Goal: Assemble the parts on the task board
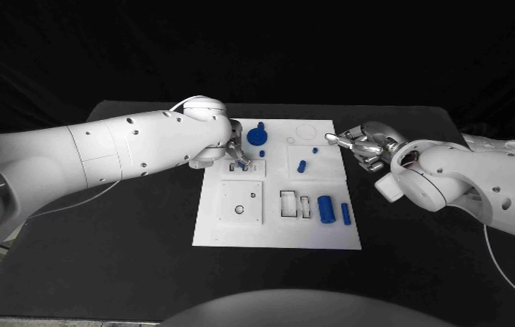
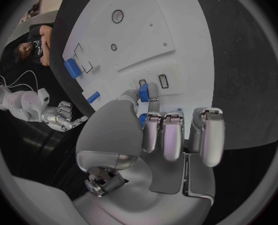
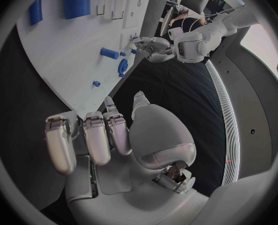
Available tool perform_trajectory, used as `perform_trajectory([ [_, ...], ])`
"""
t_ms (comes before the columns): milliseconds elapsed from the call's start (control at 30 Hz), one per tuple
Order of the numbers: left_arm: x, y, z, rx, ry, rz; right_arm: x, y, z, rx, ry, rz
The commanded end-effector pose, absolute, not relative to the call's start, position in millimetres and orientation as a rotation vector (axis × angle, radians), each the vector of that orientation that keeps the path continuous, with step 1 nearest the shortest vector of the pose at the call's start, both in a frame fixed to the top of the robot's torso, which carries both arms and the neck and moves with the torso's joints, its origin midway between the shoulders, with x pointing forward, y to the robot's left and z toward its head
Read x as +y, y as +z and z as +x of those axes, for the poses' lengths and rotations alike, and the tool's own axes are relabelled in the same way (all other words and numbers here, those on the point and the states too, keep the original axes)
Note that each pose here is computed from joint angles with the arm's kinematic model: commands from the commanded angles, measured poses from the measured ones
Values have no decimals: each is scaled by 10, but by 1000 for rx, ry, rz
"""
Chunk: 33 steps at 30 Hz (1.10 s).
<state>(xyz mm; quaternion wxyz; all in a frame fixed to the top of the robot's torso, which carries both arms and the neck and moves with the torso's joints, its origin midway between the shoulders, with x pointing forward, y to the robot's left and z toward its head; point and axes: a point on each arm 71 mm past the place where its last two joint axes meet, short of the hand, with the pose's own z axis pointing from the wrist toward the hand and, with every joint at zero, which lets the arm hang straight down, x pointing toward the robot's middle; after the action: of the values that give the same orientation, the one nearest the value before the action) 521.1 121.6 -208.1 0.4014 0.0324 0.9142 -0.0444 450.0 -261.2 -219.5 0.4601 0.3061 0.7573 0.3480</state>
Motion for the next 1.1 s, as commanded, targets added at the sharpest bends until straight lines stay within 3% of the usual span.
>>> perform_trajectory([
  [33,1217,-2078,5215,2300,-109,82,-2597,-2199,4495,1871,865,741],
  [1100,1167,-2154,5204,2316,-142,95,-2596,-2197,4493,1868,868,741],
])
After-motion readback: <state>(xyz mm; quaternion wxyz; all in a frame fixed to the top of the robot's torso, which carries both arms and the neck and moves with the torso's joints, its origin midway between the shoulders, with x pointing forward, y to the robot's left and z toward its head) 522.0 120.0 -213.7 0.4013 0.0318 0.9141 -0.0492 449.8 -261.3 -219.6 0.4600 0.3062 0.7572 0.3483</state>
